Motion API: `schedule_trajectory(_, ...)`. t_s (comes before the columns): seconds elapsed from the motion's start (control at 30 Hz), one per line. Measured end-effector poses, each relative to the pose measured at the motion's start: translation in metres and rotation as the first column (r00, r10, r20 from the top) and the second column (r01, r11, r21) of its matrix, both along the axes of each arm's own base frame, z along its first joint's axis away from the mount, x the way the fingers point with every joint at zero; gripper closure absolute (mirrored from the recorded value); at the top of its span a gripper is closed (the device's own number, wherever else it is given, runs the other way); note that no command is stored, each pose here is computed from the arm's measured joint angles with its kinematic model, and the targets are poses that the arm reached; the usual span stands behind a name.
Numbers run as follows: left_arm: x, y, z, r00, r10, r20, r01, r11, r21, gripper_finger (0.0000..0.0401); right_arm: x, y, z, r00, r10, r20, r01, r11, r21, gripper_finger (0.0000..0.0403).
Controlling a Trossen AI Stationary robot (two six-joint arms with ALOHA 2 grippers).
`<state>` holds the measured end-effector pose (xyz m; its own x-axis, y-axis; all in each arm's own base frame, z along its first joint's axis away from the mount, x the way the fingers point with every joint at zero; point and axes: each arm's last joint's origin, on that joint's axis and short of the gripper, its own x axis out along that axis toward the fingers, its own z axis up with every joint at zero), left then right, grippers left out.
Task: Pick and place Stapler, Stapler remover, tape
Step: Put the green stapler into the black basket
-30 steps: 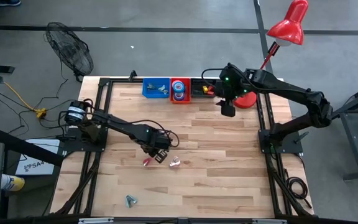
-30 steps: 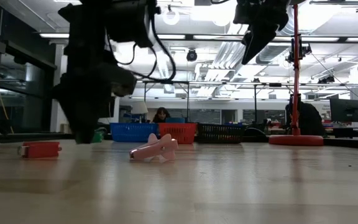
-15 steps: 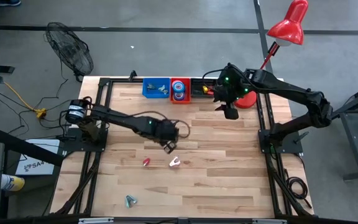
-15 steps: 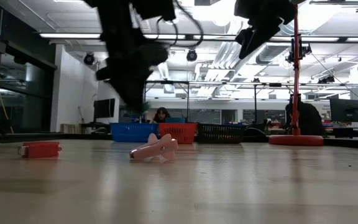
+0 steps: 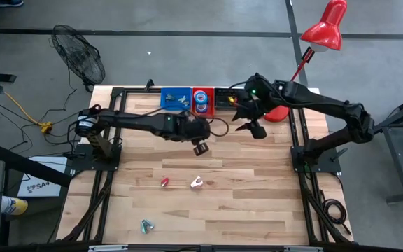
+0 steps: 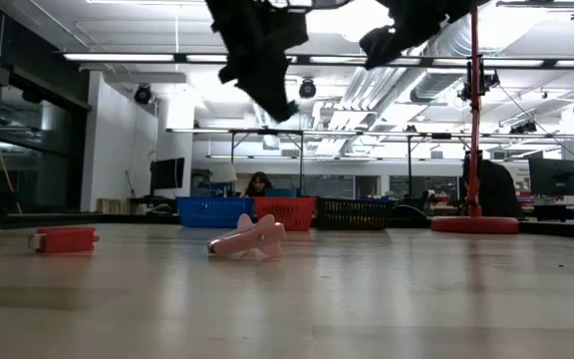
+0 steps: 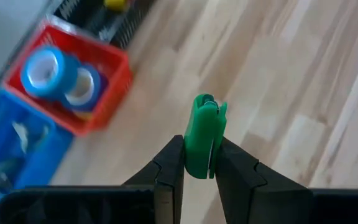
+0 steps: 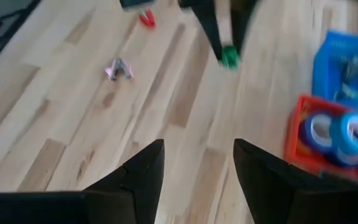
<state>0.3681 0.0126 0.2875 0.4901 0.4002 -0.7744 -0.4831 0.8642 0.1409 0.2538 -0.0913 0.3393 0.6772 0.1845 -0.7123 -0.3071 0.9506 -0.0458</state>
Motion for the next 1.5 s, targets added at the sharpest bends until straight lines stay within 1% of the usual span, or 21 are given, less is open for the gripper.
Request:
schedule_trajectory(0.1, 0.005, 0.005, 0.010, 0.999, -0.029, 0.037, 0.028, 0.998, 0.051, 0.0336, 0.006, 0.006, 0.003, 0.998, 0.041, 0.052, -0.039, 0.999, -0.037, 0.0217)
schedule_trajectory(0.2, 0.009, 0.005, 0.021, 0.995, -0.068, 0.077, 0.060, 0.994, 0.093, 0.0336, 0.014, 0.012, 0.008, 0.993, 0.050, 0.110, -0.040, 0.995, -0.092, 0.0218)
schedule_trajectory(0.33, 0.014, 0.005, 0.028, 0.988, -0.103, 0.119, 0.085, 0.986, 0.147, 0.0336, 0.020, 0.017, 0.012, 0.984, 0.067, 0.166, -0.043, 0.988, -0.145, 0.0217)
schedule_trajectory(0.47, 0.017, 0.005, 0.032, 0.981, -0.133, 0.144, 0.107, 0.978, 0.177, 0.0336, 0.023, 0.020, 0.014, 0.979, 0.079, 0.189, -0.040, 0.978, -0.204, 0.0215)
schedule_trajectory(0.73, 0.025, 0.005, 0.042, 0.953, -0.200, 0.229, 0.140, 0.957, 0.253, 0.0336, 0.028, 0.016, 0.009, 0.985, 0.052, 0.164, -0.014, 0.975, -0.223, 0.0214)
schedule_trajectory(0.87, 0.025, 0.005, 0.042, 0.949, -0.216, 0.228, 0.157, 0.956, 0.250, 0.0336, 0.029, 0.015, 0.006, 0.990, 0.024, 0.141, 0.011, 0.970, -0.244, 0.0214)
schedule_trajectory(1.2, 0.026, 0.005, 0.043, 0.944, -0.225, 0.240, 0.162, 0.953, 0.254, 0.0336, 0.030, 0.014, 0.004, 0.992, 0.024, 0.127, 0.009, 0.969, -0.247, 0.0218)
schedule_trajectory(1.3, 0.028, 0.005, 0.046, 0.935, -0.241, 0.259, 0.171, 0.949, 0.266, 0.0336, 0.031, 0.014, 0.003, 0.992, 0.025, 0.123, 0.007, 0.969, -0.248, 0.0226)
schedule_trajectory(1.5, 0.028, 0.004, 0.045, 0.937, -0.243, 0.251, 0.175, 0.948, 0.265, 0.0336, 0.032, 0.014, 0.002, 0.993, 0.024, 0.119, 0.007, 0.968, -0.250, 0.0255)
